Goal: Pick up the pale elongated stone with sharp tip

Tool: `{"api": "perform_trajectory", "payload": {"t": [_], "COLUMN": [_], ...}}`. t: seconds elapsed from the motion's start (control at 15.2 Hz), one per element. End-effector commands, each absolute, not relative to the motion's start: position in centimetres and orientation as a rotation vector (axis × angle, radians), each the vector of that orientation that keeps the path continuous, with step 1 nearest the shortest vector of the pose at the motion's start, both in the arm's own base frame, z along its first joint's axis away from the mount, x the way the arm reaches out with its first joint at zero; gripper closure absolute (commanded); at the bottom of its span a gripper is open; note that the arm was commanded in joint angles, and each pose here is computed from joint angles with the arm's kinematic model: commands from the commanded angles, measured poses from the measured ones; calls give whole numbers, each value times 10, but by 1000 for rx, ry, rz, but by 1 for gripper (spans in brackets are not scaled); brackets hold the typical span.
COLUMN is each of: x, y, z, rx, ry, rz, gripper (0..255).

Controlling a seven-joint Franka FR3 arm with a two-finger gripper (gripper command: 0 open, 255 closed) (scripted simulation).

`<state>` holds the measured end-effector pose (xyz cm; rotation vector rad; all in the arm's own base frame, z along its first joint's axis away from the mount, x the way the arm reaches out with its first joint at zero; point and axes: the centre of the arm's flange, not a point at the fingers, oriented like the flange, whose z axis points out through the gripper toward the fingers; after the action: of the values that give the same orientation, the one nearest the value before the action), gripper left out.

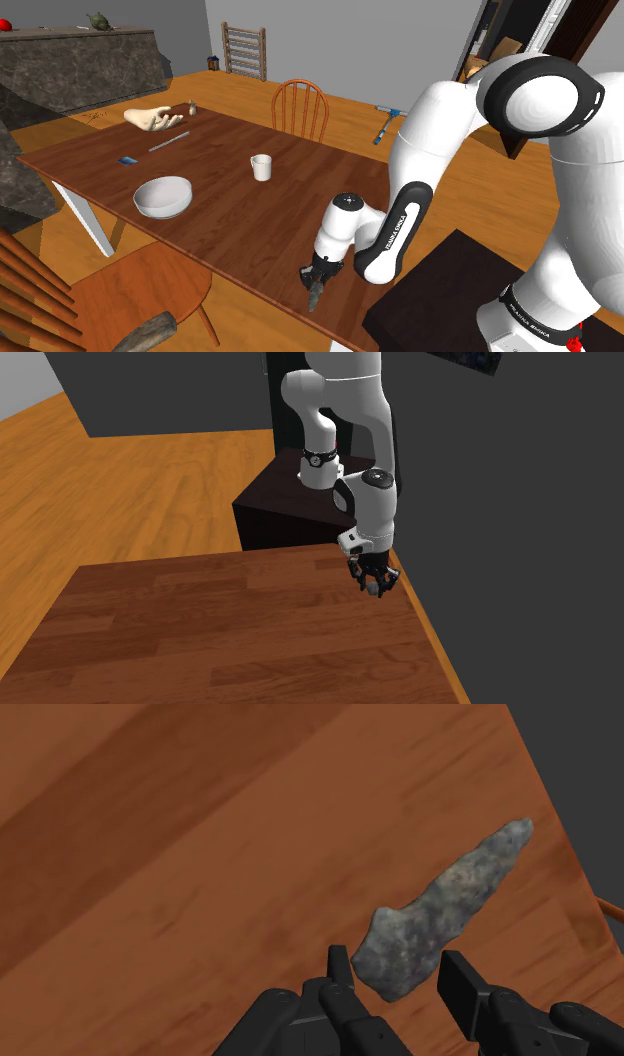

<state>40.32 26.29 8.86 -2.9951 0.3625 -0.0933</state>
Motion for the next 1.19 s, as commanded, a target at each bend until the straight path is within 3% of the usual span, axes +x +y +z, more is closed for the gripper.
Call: {"api": "perform_trajectory", "payload": {"t": [0.0,1.12], "x": [403,403], "y": [263,263], "z": [89,167], "rx": [-2995,-2995], "ry": [362,363], "rz": [-93,-93], "gripper": [255,255]}}
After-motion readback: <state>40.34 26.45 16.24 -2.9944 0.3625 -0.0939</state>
